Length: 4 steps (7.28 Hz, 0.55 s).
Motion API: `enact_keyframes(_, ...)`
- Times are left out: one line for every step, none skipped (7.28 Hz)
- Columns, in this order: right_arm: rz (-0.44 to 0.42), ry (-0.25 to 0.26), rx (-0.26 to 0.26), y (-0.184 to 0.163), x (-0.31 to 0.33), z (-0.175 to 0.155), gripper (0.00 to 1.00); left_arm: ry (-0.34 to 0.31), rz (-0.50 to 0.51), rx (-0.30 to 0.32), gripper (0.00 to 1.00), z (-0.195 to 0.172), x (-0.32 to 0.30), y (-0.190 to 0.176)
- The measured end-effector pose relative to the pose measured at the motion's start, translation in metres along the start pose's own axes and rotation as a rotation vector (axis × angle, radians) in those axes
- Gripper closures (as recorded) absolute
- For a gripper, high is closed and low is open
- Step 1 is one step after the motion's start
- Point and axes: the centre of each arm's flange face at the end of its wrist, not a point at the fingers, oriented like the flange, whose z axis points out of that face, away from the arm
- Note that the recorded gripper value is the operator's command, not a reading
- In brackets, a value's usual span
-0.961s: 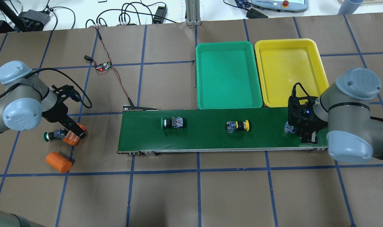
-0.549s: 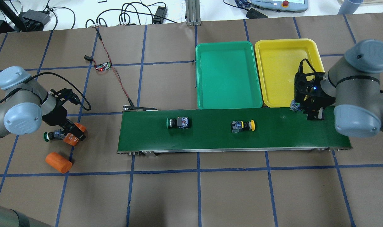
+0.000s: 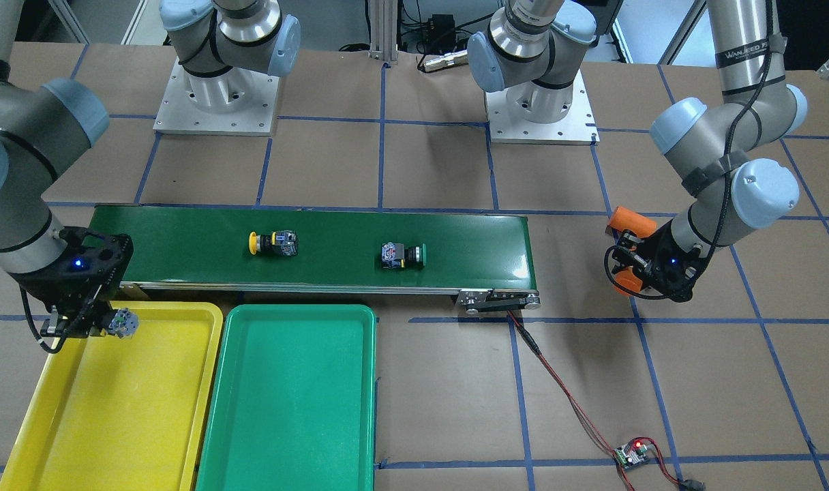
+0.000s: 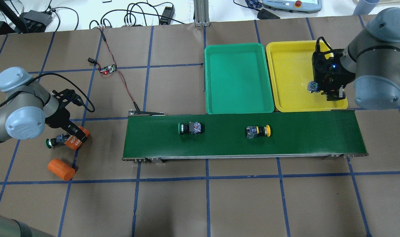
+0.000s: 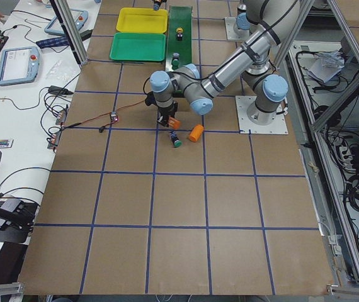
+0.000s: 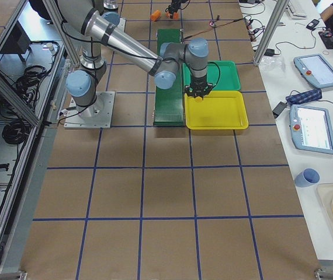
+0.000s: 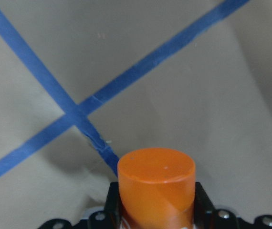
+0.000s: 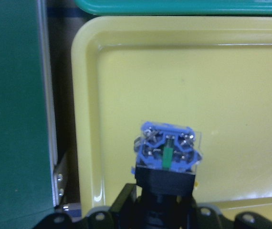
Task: Sort buttons by color to trays
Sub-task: 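Carry orange cylinder toward belt while right gripper drops button in yellow tray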
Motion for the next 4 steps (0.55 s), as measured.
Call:
enact_keyframes(-0.013, -0.011, 0.008, 0.004, 0.015, 0.022, 0.01, -0.005, 0.065, 0.0, 1.0, -0.027, 0.029, -0.02)
enact_keyframes(-0.02, -0.012, 0.019, 0.006, 0.023, 0.041, 0.0, -0.022, 0.173, -0.007, 1.0, -0.047, 0.071, -0.047)
enact_keyframes(-0.021, -0.016, 0.027, 0.005, 0.026, 0.051, 0.0, -0.053, 0.333, -0.019, 1.0, -0.054, 0.121, -0.077)
enact_keyframes(-0.021, -0.025, 0.032, 0.003, 0.022, 0.051, 0.0, -0.095, 0.506, -0.033, 1.0, -0.054, 0.168, -0.102)
